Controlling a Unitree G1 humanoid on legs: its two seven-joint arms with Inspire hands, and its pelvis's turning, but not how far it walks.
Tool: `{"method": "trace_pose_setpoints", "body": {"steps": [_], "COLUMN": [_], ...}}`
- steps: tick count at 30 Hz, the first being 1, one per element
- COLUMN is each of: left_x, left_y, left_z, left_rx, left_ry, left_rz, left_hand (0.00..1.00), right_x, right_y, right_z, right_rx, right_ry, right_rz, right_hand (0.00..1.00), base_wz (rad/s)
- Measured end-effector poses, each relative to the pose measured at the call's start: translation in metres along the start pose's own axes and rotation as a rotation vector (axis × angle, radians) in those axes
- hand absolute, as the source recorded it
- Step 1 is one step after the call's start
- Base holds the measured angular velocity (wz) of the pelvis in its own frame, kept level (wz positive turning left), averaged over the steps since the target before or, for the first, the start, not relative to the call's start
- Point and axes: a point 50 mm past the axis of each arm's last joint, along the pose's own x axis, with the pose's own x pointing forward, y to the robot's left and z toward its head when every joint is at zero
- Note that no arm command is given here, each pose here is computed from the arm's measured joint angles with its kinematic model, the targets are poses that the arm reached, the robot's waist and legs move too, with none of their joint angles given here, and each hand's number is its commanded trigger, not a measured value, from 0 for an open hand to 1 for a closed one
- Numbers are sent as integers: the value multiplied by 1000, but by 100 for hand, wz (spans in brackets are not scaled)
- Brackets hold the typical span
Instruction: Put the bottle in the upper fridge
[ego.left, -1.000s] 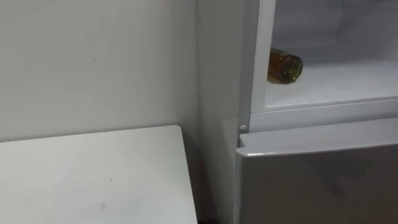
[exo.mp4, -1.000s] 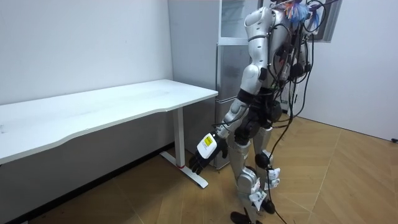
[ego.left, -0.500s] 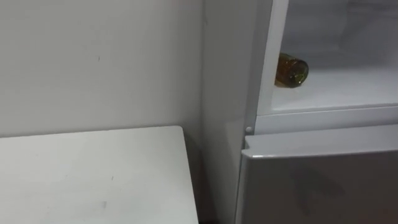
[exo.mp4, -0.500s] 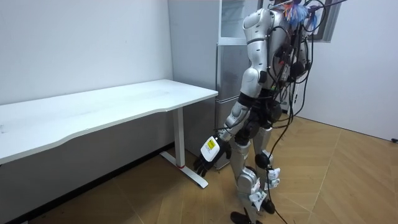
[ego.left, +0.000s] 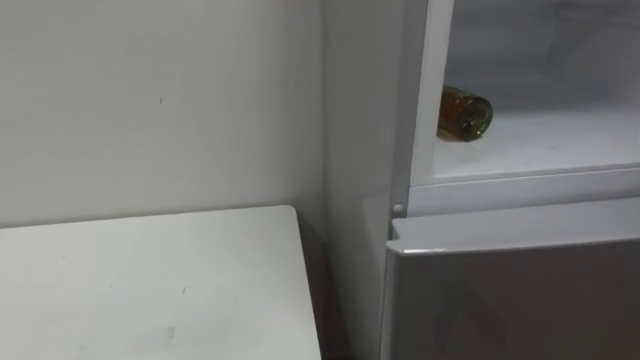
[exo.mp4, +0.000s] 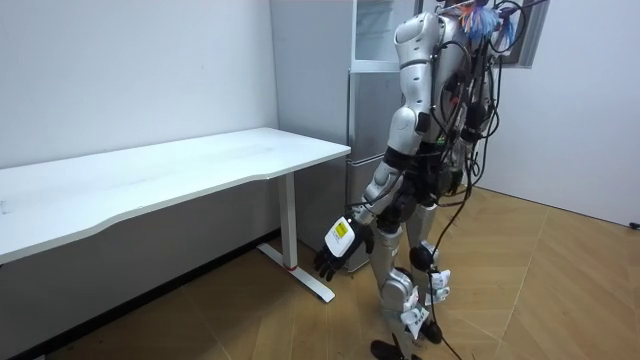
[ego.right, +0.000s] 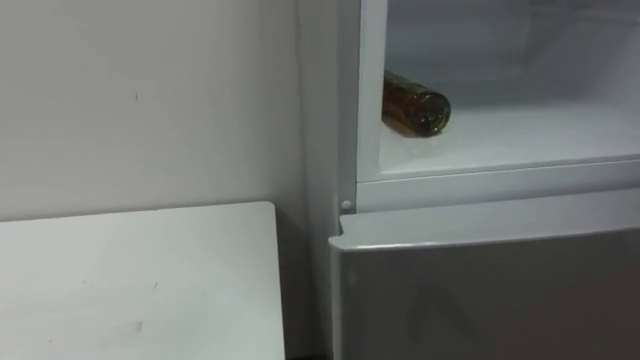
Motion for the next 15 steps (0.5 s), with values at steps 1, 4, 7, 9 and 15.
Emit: {"method": "trace_pose_setpoints", "body": {"steps": [1,4,7,9,15], "left_x": [0,1,1,1,1], "left_y": [0,1,0,0,0], "left_z": [0,2,3,3,1], "left_rx": [0,-5,-6,-6,-5], "left_ry": [0,-5,-7,-6,3], "left_rz": [-1,-8,-16,-16,-17], "left_hand": [0,0,0,0,0], "right_x": [0,0,-3,-4,-4], "right_y": [0,5,12,16,18], "right_z": [-2,-8,-13,-15,-18], "right_rx": [-5,-18,-17,-12,52], "right_ry": [9,40,64,83,123], "right_rz": [15,76,134,167,197], "right_hand": [0,0,0,0,0], "base_wz": [0,0,0,0,0]}}
